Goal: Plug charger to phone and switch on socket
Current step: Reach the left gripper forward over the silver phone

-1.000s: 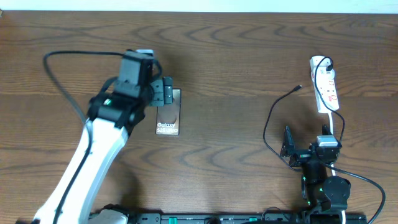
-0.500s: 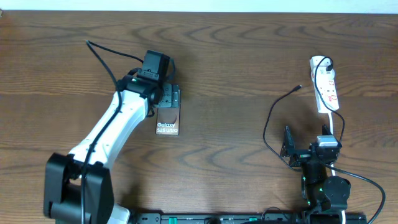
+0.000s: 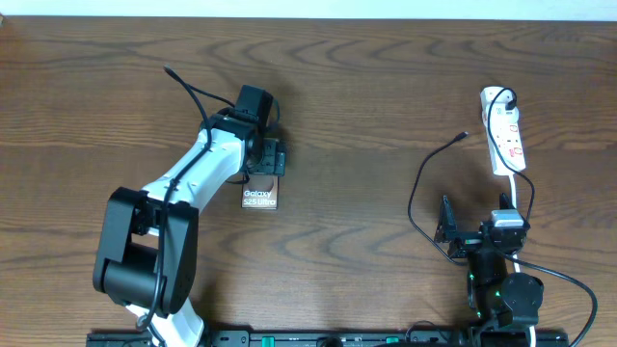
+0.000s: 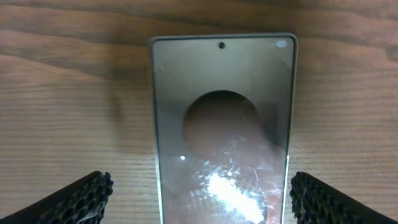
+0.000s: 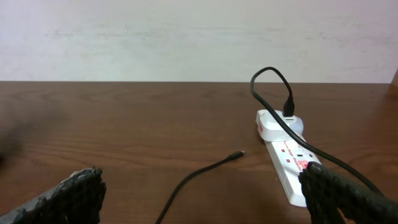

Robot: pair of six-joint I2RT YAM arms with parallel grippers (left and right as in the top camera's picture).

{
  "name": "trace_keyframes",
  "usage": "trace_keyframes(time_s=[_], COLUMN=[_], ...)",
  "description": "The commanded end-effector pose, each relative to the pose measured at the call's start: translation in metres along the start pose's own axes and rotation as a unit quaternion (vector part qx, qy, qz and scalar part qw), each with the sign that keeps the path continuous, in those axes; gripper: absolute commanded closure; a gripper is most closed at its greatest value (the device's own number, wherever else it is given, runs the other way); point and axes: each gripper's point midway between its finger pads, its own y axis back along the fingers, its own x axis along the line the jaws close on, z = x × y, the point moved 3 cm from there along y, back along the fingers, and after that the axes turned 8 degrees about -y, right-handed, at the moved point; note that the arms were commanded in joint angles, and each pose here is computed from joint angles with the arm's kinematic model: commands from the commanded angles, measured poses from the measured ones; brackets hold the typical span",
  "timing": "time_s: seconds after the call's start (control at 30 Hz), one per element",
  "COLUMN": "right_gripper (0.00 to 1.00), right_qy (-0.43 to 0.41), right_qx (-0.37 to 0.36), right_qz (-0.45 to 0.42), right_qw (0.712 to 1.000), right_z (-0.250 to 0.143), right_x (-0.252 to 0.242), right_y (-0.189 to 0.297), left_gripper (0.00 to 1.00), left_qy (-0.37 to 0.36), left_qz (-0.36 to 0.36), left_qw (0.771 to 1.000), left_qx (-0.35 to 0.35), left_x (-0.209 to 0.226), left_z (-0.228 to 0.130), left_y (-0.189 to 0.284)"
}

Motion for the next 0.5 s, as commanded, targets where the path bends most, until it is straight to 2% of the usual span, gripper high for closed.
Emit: trace_keyframes(time_s=[0.0, 0.47], right_gripper=[0.01, 0.01], right_qy=[-0.005, -0.005], right_qx=[0.001, 0.001], right_qz=[0.001, 0.001], right_qw=[1.000, 1.000], right_z=[-0.0009, -0.0009], right_x=[0.0008, 0.0008], right_y=[0.0001, 0.0001], left_gripper=[0.06, 0.06], left_qy=[-0.031, -0.031], left_qz=[-0.051, -0.035], left_qw=[0.998, 0.999], left_qx=[0.005, 0.018], left_x=[-0.0154, -0.0106], left_z=[0.0011, -0.0064], left_y=[-0.0028, -0.0106])
